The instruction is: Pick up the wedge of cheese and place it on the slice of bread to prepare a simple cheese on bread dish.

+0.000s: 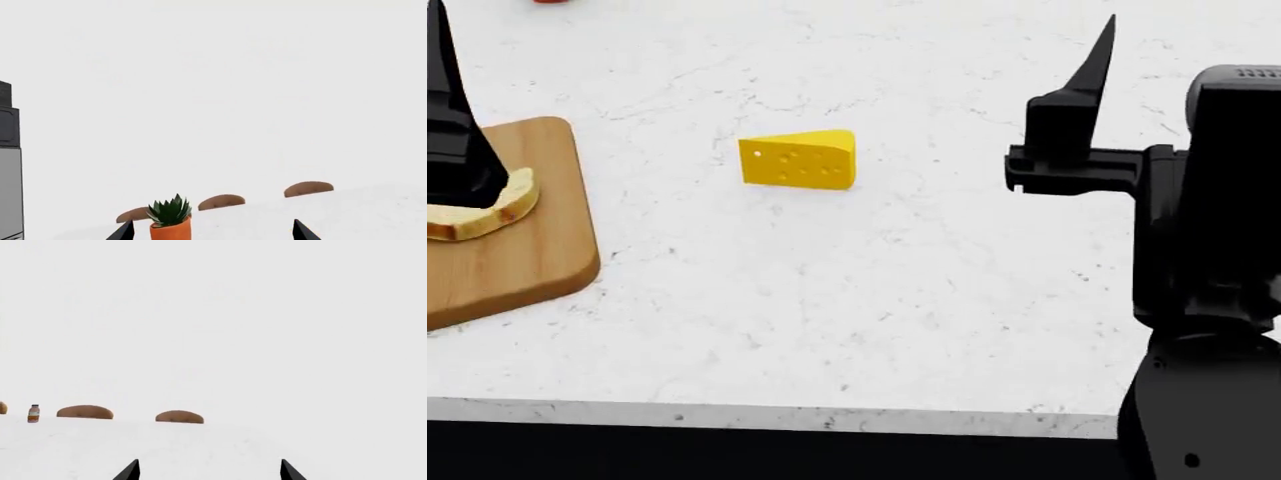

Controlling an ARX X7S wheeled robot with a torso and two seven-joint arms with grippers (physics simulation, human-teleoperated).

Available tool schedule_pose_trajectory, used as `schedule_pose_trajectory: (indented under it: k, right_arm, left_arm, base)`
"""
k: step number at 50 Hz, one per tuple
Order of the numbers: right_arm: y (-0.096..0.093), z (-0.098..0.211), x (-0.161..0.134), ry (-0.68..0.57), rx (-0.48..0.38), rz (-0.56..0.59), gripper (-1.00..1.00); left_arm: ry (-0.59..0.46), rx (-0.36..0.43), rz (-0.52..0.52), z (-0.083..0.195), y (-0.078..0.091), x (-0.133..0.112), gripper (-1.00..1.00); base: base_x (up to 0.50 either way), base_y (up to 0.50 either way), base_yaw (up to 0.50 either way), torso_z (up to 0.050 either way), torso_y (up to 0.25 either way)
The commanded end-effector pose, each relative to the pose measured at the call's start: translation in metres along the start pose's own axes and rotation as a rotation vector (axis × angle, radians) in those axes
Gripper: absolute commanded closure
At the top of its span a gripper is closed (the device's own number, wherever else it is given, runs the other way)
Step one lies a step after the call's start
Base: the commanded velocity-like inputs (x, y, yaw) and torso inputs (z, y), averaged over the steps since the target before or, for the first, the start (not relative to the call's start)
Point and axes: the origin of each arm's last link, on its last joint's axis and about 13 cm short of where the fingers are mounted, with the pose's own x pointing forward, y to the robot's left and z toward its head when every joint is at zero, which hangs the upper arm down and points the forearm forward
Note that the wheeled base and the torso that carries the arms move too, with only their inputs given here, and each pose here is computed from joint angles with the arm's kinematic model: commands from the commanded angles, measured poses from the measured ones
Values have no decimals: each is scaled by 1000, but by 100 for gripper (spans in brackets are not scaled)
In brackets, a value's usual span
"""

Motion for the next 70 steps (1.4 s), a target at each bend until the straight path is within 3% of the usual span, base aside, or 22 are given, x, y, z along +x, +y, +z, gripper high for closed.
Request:
schedule_pose_trajectory:
  k: [1, 27, 33, 66, 67, 69, 70]
  right_arm:
    - [0, 12, 12, -27, -24, 4, -100]
    - [2, 10, 13, -31, -35, 11, -100]
    - [-1, 17, 10, -76, -4, 41, -100]
    - [3, 16, 13, -62, 18, 76, -100]
    - [3, 18, 14, -70, 14, 76, -100]
    - [6, 17, 16, -63, -4, 88, -100]
    - [6, 16, 17, -60, -5, 85, -100]
  left_arm:
    - [-13, 6, 7, 7, 3, 3, -100]
    - [-34, 11, -1, 14, 0, 6, -100]
    - [-33, 12, -4, 14, 0, 7, -100]
    - [-30, 14, 8, 11, 3, 12, -100]
    - [-21, -40, 9, 12, 4, 15, -100]
    - [-8, -43, 22, 12, 5, 18, -100]
    - [15, -112, 29, 11, 7, 20, -100]
  base:
    - [0, 0, 0, 0, 0]
    - [0, 0, 0, 0, 0]
    - [0, 0, 0, 0, 0]
    - [76, 245, 0, 0, 0]
    - [0, 0, 0, 0, 0]
    - [0, 0, 0, 0, 0]
    - [0, 0, 0, 0, 0]
